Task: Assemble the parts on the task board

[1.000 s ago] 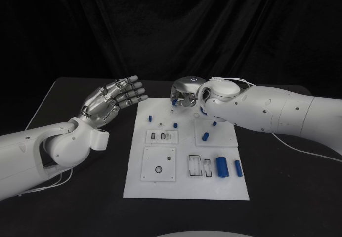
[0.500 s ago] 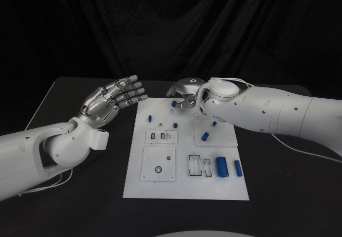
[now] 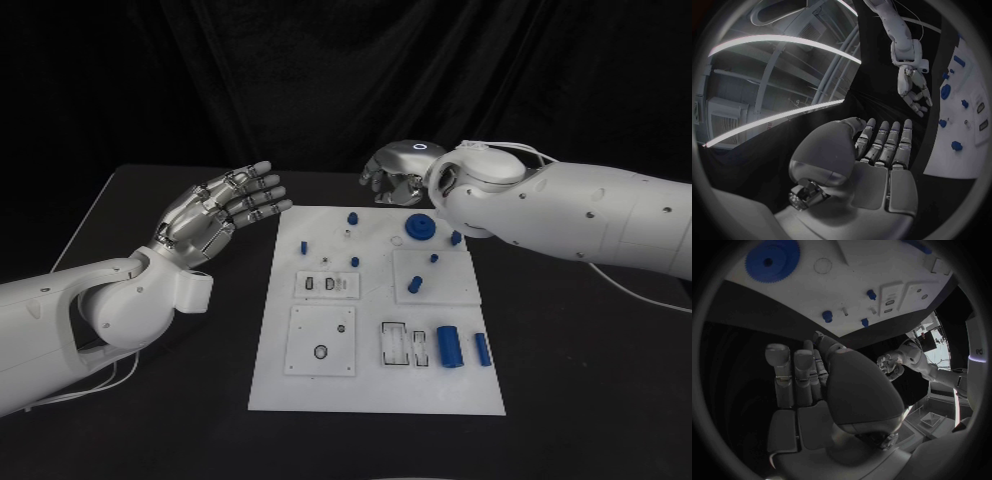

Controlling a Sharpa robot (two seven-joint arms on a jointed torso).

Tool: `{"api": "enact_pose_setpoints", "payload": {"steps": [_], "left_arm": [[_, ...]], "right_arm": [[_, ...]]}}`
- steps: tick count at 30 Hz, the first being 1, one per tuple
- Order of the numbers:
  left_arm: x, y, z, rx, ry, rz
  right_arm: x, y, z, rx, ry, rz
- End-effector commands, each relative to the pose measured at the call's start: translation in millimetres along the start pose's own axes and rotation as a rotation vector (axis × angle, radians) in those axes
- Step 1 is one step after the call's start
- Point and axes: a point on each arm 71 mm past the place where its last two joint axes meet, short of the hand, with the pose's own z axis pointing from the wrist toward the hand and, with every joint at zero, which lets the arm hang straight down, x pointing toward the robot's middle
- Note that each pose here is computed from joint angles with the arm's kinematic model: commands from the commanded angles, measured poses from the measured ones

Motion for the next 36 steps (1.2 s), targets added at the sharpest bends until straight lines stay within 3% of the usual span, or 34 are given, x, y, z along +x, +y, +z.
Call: {"api": "enact_pose_setpoints", "payload": {"steps": [1, 8, 14, 26, 36], "left_arm": [[0.3, -6.3, -0.9, 0.071, -0.005, -0.012], [-1.1, -7.0, -1.9, 0.070, -0.010, -0.011], [0.5, -5.2, 0.5, 0.066, 0.003, -0.021], [0.0, -4.1, 1.7, 0.061, 0.012, -0.027], [-1.3, -4.2, 1.1, 0.056, 0.014, -0.029]], "right_arm": [[-9.2, -9, -16.8, 0.040, 0.033, 0.041], [-13.0, -37, -51.3, 0.122, 0.080, 0.075], [1.2, -59, -71.0, 0.200, 0.120, 0.096], [29.8, -68, -77.3, 0.246, 0.138, 0.064], [45.4, -63, -72.8, 0.233, 0.140, -0.017]]}}
